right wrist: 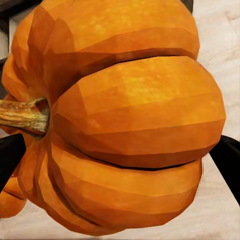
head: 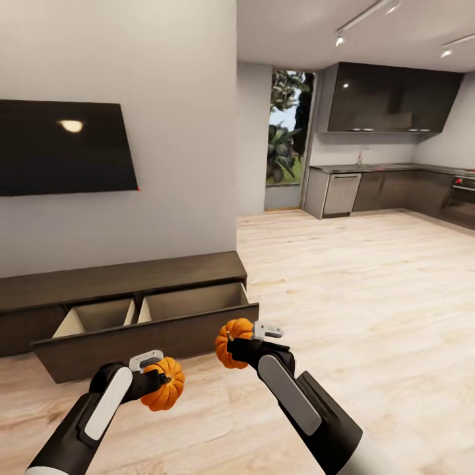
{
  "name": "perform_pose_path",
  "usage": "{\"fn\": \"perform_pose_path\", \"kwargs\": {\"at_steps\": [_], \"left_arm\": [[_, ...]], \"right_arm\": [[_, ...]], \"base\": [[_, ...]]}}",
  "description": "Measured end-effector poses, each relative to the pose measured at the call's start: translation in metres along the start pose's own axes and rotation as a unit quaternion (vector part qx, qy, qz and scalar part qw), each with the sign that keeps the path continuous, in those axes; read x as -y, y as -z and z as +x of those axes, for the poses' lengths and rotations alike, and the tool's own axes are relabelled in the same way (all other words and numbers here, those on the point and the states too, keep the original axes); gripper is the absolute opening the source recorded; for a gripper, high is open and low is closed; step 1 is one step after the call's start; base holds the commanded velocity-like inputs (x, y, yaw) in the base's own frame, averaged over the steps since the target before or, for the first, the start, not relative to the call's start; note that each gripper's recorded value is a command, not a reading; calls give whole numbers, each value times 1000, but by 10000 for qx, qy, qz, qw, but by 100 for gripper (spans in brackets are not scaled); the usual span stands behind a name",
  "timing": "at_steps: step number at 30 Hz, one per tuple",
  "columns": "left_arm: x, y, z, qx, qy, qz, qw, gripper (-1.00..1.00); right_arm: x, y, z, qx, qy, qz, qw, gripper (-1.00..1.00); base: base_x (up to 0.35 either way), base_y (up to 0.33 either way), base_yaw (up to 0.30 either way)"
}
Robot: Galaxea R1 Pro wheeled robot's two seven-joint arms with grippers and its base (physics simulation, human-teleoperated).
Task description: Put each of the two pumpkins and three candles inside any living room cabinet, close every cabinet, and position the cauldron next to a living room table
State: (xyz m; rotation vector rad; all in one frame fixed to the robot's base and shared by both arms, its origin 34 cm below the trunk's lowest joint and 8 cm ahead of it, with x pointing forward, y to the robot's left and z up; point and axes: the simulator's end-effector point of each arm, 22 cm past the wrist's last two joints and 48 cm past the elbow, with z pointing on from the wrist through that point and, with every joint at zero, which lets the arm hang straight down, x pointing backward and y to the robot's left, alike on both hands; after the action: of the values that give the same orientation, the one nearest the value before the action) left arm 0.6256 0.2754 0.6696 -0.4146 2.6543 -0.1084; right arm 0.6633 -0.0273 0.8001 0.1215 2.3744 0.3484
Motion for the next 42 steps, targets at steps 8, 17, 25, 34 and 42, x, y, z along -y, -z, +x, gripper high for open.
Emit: {"fn": "perform_pose_path", "kwargs": {"at_steps": [8, 17, 25, 34, 42], "left_arm": [[-1, -2, 1, -22, -1, -12, 10000, -100], [-2, -4, 3, -47, -1, -23, 10000, -100], [-3, -5, 4, -61, -7, -35, 10000, -100], [-2, -6, 4, -60, -11, -31, 10000, -100], [-2, -6, 4, -61, 0, -22, 10000, -100]], "right_arm": [[1, -2, 2, -26, -10, 0, 10000, -100], [1, -4, 3, -49, -20, 5, 10000, -100], [3, -5, 5, -75, -15, 14, 10000, -100], [3, -5, 5, -72, -30, -25, 10000, -100], [1, -5, 5, -74, -29, -57, 10000, -100]], "base": [[0, 0, 266], [0, 0, 266], [120, -60, 253], [99, -84, -38], [23, -31, -96]]}}
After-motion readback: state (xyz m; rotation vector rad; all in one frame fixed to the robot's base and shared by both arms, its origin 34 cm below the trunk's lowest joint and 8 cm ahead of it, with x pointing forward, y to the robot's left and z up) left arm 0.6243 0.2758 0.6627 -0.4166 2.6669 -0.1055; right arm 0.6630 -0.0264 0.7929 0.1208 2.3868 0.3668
